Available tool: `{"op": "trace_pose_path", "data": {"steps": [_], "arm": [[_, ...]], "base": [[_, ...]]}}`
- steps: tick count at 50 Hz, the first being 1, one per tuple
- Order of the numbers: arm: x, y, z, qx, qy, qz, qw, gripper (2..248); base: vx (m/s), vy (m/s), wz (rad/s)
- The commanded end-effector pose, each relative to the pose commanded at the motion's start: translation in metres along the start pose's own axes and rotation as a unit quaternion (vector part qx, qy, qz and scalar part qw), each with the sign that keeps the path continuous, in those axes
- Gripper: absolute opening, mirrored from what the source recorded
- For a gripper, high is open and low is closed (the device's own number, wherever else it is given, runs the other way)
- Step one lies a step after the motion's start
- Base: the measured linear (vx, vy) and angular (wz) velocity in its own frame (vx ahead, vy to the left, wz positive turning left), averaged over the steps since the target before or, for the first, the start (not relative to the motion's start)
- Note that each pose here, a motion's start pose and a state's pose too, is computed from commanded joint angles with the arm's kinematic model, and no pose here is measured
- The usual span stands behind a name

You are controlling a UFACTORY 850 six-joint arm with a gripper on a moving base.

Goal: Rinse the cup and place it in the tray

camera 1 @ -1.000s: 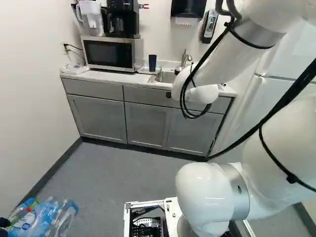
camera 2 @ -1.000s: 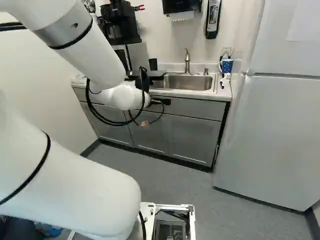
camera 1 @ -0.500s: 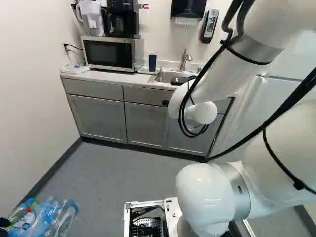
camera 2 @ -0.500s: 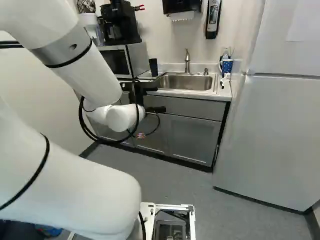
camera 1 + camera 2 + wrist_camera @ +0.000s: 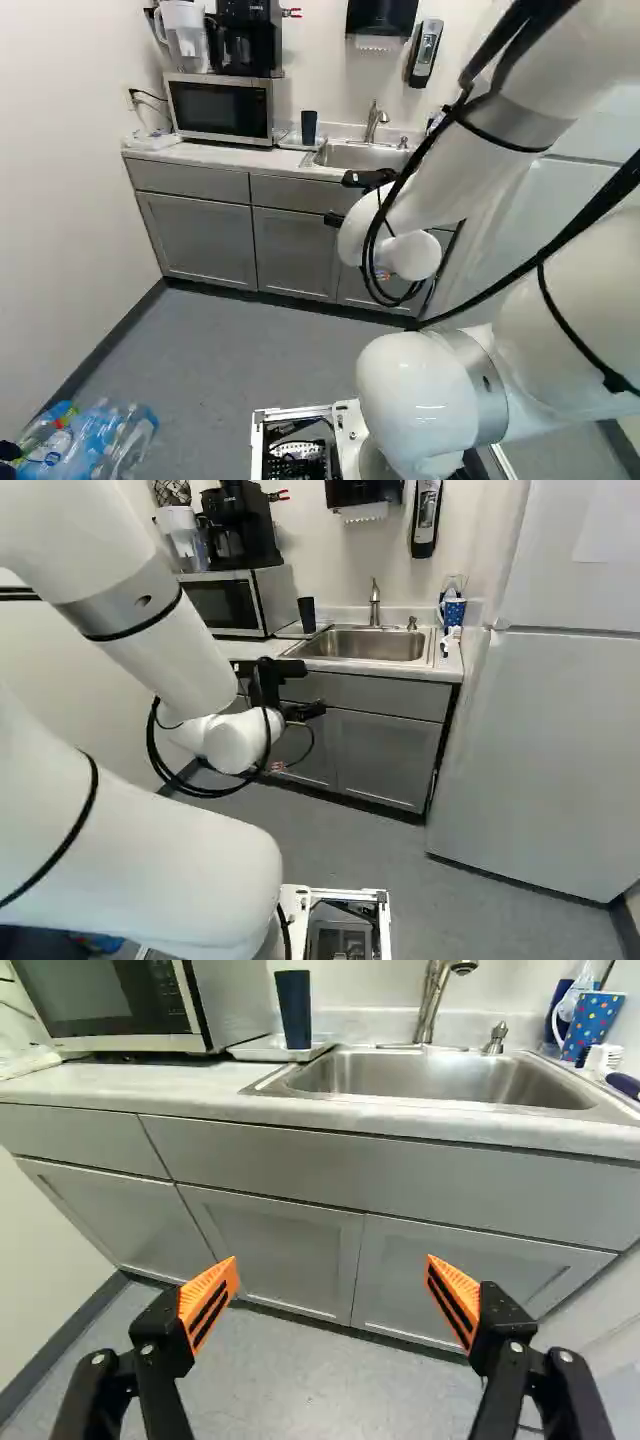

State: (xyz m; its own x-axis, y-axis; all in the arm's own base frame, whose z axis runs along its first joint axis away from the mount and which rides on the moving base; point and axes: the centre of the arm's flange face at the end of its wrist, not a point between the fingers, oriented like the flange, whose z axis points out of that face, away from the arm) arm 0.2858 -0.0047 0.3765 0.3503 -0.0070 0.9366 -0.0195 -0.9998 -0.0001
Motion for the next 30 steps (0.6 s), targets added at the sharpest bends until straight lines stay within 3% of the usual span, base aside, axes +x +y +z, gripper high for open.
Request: {"op": "trace_pose_path", "data": {"steps": [30], "arm": [[-0.015,-0.004,-0.011,0.009,0.013,-0.003,0.9999,247]], "base": [[0.000,0.000,0.000]]}}
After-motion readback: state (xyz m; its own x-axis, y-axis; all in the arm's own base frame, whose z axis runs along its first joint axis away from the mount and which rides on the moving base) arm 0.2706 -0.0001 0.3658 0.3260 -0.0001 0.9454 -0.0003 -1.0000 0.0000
